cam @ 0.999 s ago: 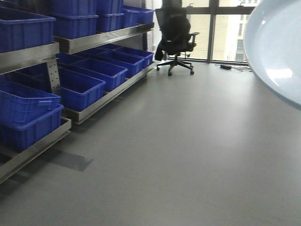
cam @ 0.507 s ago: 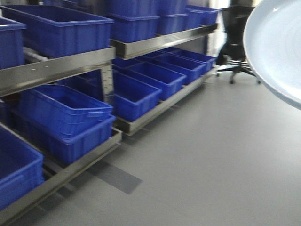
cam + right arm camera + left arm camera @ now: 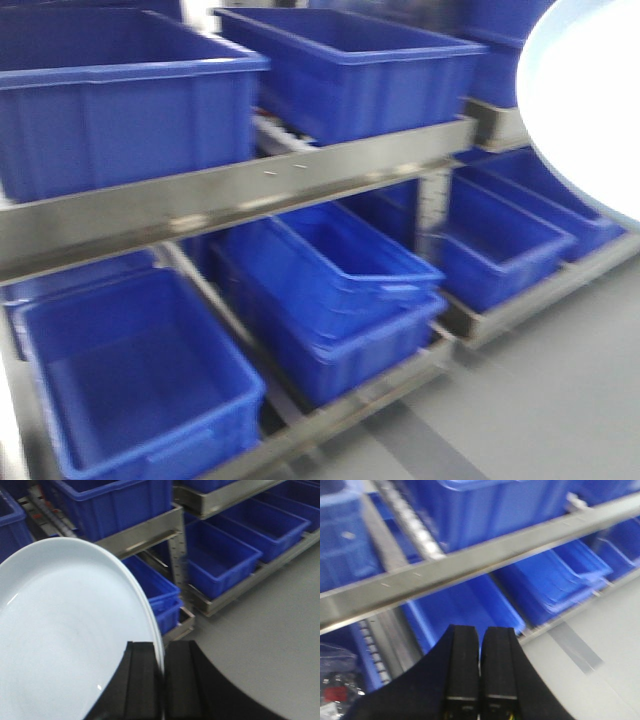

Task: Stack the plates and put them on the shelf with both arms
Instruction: 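Drive the base to the shelf of blue bins, then lower the plate stack into the blue bin with the right gripper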

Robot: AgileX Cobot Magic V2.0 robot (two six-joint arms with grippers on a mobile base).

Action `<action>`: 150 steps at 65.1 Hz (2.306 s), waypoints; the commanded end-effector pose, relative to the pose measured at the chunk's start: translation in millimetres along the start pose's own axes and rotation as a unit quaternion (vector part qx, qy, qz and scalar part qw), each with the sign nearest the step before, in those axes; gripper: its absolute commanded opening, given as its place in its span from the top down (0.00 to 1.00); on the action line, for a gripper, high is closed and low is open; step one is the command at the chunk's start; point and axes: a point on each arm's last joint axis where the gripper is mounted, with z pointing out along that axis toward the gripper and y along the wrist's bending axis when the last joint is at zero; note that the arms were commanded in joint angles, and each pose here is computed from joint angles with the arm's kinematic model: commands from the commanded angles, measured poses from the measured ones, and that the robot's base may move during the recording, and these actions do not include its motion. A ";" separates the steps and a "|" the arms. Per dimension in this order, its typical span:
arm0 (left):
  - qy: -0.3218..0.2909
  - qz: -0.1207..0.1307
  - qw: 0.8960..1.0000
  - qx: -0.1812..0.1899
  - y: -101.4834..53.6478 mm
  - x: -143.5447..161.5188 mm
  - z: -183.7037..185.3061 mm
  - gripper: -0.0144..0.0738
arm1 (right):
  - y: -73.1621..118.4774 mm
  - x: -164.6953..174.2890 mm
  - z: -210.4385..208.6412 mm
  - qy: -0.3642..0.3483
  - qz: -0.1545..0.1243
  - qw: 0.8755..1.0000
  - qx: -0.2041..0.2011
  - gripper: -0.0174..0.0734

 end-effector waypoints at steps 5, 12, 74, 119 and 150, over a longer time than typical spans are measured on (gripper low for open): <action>-0.053 -0.002 0.999 0.011 -2.8 -16.2 -3.4 0.74 | 3.8 -19.3 -3.3 -0.067 -0.003 0.998 -0.013 0.75; -0.053 -0.002 0.999 0.011 -2.8 -16.2 -3.4 0.74 | 3.8 -19.3 -3.3 -0.067 -0.003 0.998 -0.013 0.75; -0.053 -0.002 0.999 0.011 -2.8 -16.2 -3.4 0.74 | 3.7 -19.0 -2.4 -0.065 -0.003 0.998 -0.012 0.75; -0.053 -0.002 0.999 0.011 -2.8 -16.2 -3.4 0.74 | 3.7 -19.0 -2.4 -0.065 -0.003 0.998 -0.012 0.75; -0.053 -0.002 0.999 0.011 -2.8 -16.2 -3.4 0.74 | 3.7 -19.0 -2.4 -0.065 -0.003 0.998 -0.012 0.75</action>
